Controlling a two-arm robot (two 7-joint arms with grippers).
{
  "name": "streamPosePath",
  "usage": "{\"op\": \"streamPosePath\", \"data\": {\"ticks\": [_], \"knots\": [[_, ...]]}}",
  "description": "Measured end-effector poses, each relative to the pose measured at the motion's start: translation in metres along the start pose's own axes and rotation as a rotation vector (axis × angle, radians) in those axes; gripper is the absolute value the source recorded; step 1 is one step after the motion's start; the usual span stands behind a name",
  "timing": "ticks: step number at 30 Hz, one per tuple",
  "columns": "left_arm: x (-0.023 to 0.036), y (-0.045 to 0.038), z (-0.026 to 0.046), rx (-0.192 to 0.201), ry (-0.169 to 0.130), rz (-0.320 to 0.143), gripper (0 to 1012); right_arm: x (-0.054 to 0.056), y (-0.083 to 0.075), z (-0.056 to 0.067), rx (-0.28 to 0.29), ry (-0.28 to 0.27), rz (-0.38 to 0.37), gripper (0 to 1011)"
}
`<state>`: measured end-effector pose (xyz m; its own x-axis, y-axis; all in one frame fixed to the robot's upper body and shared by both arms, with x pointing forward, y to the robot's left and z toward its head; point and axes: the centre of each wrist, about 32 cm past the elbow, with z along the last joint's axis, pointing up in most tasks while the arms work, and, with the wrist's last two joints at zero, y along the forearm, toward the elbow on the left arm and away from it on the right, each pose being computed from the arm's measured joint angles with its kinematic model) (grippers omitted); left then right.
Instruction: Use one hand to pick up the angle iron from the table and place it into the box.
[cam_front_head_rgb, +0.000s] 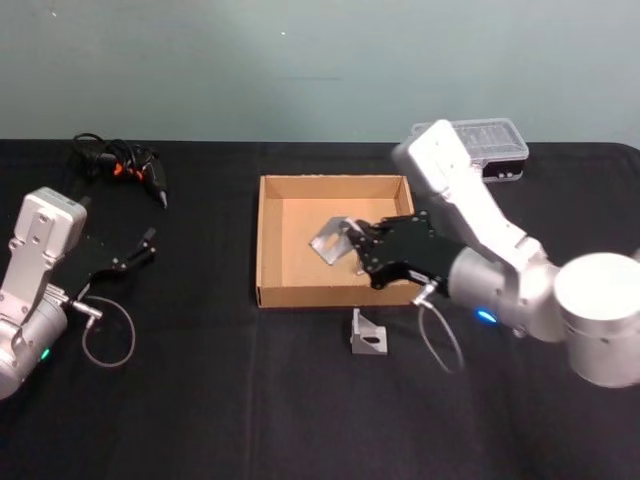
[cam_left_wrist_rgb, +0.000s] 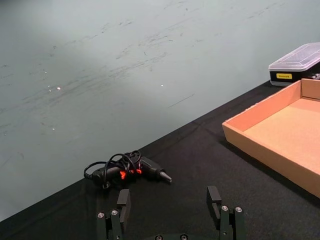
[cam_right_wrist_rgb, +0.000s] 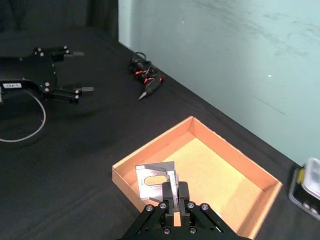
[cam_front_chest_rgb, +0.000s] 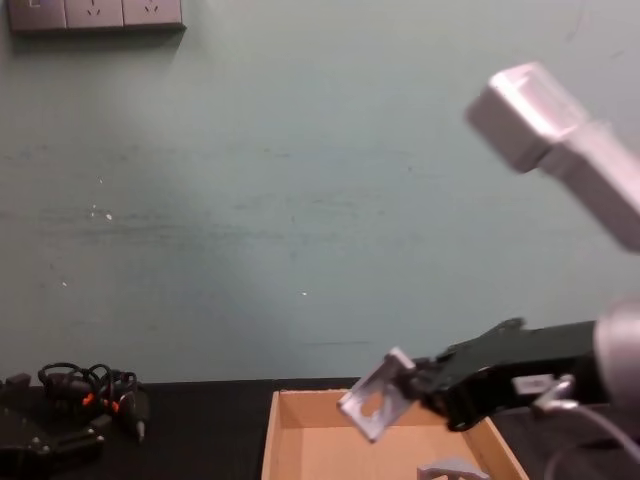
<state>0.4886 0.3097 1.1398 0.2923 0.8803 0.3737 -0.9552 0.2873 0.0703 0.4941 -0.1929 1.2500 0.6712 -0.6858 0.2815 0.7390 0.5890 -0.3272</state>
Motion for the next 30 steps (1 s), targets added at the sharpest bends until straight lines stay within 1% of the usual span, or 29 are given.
{"op": "streamPosePath", "data": {"ticks": [1, 2, 5, 6, 12, 13, 14, 19, 30], "knots": [[0.0, 0.0, 0.0, 0.0, 0.0, 0.0, 1000, 0.0, 0.004, 0.0, -0.007, -0.003, 0.005, 67], [0.0, 0.0, 0.0, 0.0, 0.0, 0.0, 1000, 0.0, 0.011, -0.001, -0.017, -0.01, 0.015, 67], [0.0, 0.0, 0.0, 0.0, 0.0, 0.0, 1000, 0.001, 0.021, -0.002, -0.031, -0.018, 0.026, 67], [0.0, 0.0, 0.0, 0.0, 0.0, 0.0, 1000, 0.002, 0.026, -0.003, -0.038, -0.021, 0.033, 67], [0.0, 0.0, 0.0, 0.0, 0.0, 0.0, 1000, 0.005, 0.044, -0.008, -0.065, -0.023, 0.034, 67], [0.0, 0.0, 0.0, 0.0, 0.0, 0.0, 1000, 0.005, 0.044, -0.008, -0.065, -0.023, 0.034, 67], [0.0, 0.0, 0.0, 0.0, 0.0, 0.0, 1000, 0.007, 0.048, -0.009, -0.07, -0.022, 0.032, 67], [0.0, 0.0, 0.0, 0.0, 0.0, 0.0, 1000, 0.01, 0.059, -0.014, -0.081, -0.011, 0.025, 67], [0.0, 0.0, 0.0, 0.0, 0.0, 0.0, 1000, 0.013, 0.073, -0.021, -0.102, -0.009, 0.01, 67]]}}
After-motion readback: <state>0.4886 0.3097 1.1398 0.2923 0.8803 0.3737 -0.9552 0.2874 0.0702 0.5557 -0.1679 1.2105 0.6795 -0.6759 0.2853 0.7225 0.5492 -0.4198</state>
